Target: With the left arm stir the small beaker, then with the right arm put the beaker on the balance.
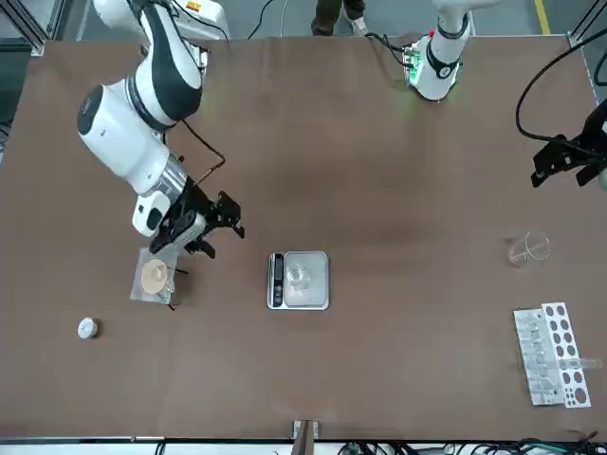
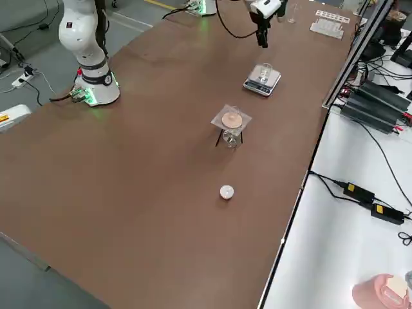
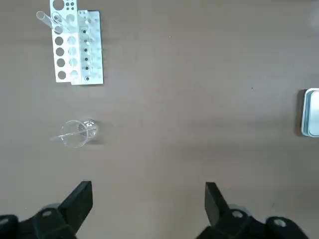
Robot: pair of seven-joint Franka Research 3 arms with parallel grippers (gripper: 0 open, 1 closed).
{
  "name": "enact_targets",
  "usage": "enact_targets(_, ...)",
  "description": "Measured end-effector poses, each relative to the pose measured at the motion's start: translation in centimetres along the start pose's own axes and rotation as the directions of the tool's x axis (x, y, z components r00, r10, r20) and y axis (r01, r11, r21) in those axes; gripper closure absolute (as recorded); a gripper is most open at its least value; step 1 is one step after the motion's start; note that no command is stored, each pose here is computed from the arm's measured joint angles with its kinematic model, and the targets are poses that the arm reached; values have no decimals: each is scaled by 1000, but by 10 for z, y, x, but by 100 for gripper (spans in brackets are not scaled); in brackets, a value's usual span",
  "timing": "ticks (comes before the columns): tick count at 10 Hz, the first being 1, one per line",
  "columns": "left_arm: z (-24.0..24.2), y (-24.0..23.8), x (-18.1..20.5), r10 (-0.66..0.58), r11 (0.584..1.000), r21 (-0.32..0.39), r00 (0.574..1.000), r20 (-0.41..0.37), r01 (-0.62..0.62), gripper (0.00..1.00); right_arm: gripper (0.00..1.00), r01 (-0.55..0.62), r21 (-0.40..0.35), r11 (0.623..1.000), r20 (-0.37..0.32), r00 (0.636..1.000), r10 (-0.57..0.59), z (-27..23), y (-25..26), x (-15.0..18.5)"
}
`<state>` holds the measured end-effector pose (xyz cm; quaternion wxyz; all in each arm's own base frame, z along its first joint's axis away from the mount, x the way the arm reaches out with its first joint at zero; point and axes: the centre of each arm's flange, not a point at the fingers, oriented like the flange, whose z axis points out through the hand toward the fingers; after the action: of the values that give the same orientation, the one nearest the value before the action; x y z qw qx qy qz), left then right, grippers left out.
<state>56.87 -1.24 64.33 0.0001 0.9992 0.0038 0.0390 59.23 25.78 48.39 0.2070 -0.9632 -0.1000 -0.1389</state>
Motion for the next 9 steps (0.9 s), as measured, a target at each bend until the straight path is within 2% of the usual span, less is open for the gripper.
enact_targets(2,0,-1,0,-1,1000,0,1000,0,1,0,0,-51,-75,996,63,996,56,-21,1,3)
enact_targets(5,0,-1,0,-1,1000,0,1000,0,1,0,0,-57,-211,976,119,989,84,-58,38,1)
enact_targets(7,0,-1,0,-1,1000,0,1000,0,1,0,0,-88,-275,958,128,984,127,-86,74,-1)
enact_targets(9,0,-1,0,-1,1000,0,1000,-1,1,0,0,-139,-305,942,130,974,186,-116,109,-5)
